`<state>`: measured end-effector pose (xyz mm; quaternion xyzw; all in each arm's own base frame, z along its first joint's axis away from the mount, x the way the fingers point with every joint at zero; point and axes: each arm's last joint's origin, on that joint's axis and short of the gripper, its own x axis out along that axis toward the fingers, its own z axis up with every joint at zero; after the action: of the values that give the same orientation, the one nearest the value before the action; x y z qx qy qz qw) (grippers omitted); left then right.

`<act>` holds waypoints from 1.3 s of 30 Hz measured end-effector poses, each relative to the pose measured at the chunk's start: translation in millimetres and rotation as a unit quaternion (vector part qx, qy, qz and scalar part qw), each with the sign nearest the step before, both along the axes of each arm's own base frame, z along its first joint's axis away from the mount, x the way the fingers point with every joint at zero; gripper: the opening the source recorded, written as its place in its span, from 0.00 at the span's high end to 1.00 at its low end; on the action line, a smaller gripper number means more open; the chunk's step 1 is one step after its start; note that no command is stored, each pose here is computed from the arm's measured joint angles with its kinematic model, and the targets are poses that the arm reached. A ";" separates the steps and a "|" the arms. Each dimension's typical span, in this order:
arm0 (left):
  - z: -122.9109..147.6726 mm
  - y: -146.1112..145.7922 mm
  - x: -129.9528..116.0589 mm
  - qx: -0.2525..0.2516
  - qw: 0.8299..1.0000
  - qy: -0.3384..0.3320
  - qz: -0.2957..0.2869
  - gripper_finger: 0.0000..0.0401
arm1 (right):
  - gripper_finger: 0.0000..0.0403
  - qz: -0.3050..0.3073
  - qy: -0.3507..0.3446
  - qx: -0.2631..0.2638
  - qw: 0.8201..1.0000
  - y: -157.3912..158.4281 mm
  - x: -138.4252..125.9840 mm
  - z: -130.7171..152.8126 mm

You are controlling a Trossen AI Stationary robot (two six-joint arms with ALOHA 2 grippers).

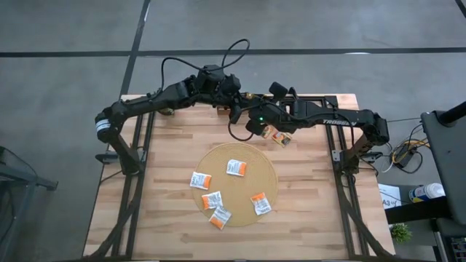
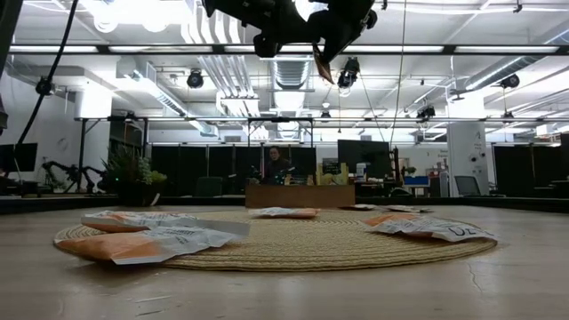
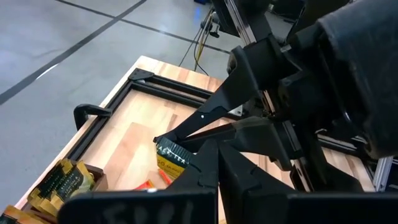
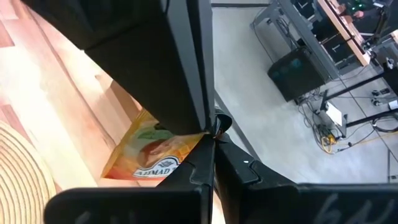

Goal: Pick & Place Tea
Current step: Put the bottom red tea bag into the middle section of the wooden organizer

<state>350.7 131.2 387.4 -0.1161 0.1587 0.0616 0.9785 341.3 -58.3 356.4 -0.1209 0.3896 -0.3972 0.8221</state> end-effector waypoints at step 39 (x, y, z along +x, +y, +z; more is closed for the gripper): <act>0.6 39.8 -18.8 0.021 0.999 0.006 0.046 1.00 | 0.54 0.013 -0.131 0.036 0.991 5.8 -50.0 56.5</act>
<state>331.9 171.0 388.0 -0.1025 0.1579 0.1111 0.9758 291.3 -52.5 412.9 -0.0429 0.2911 -0.3849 0.8748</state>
